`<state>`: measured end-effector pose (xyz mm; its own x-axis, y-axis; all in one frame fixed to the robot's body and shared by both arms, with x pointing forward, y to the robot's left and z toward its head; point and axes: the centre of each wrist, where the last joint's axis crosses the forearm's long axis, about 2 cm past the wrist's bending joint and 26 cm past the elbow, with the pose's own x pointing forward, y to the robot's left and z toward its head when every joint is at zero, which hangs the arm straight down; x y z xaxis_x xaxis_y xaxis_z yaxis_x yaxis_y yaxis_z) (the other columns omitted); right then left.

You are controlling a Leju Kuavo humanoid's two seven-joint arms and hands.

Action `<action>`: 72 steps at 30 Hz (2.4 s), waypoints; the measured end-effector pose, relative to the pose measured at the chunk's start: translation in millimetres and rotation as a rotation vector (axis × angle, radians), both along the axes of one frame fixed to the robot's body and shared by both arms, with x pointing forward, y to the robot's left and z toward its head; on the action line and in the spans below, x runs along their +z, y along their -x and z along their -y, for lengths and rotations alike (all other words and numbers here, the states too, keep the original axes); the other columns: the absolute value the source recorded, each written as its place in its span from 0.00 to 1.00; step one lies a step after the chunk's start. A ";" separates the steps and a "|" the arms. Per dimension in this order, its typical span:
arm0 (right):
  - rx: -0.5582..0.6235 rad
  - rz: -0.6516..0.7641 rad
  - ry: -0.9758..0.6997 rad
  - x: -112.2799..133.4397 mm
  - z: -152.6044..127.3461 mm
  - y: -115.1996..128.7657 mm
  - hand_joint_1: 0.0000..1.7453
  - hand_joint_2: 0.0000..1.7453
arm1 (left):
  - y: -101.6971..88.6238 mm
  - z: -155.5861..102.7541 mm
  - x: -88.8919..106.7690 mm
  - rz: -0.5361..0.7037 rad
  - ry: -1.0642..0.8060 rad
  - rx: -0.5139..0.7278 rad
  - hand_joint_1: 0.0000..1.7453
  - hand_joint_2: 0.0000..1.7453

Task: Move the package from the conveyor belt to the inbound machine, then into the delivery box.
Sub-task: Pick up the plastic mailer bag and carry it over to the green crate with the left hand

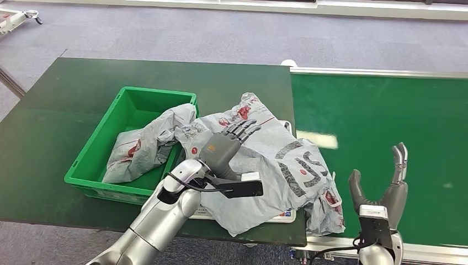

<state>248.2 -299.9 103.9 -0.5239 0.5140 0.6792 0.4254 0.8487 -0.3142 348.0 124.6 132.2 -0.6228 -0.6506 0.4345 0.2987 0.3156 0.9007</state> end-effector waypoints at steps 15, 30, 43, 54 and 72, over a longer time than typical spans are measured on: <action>-0.011 -0.020 0.004 -5.2 -6.0 -3.1 0.00 1.00 | -17.4 17.0 -17.9 -0.194 -0.361 0.044 0.34 1.00; -0.026 -0.024 -0.011 -7.0 -6.0 -5.6 0.00 1.00 | -16.1 17.3 -26.6 -0.209 -0.377 0.038 1.00 1.00; -0.020 -0.043 -0.005 -9.7 -1.2 -2.5 0.00 1.00 | -7.0 20.9 -24.2 -0.217 -0.130 -0.120 1.00 1.00; -0.055 -0.025 -0.042 -8.2 0.1 2.9 0.00 1.00 | 1.2 9.0 35.0 0.338 0.640 -0.004 1.00 1.00; -0.084 -0.023 -0.053 -12.3 -2.4 11.5 0.00 1.00 | 44.8 -68.1 114.3 1.169 0.581 0.353 1.00 1.00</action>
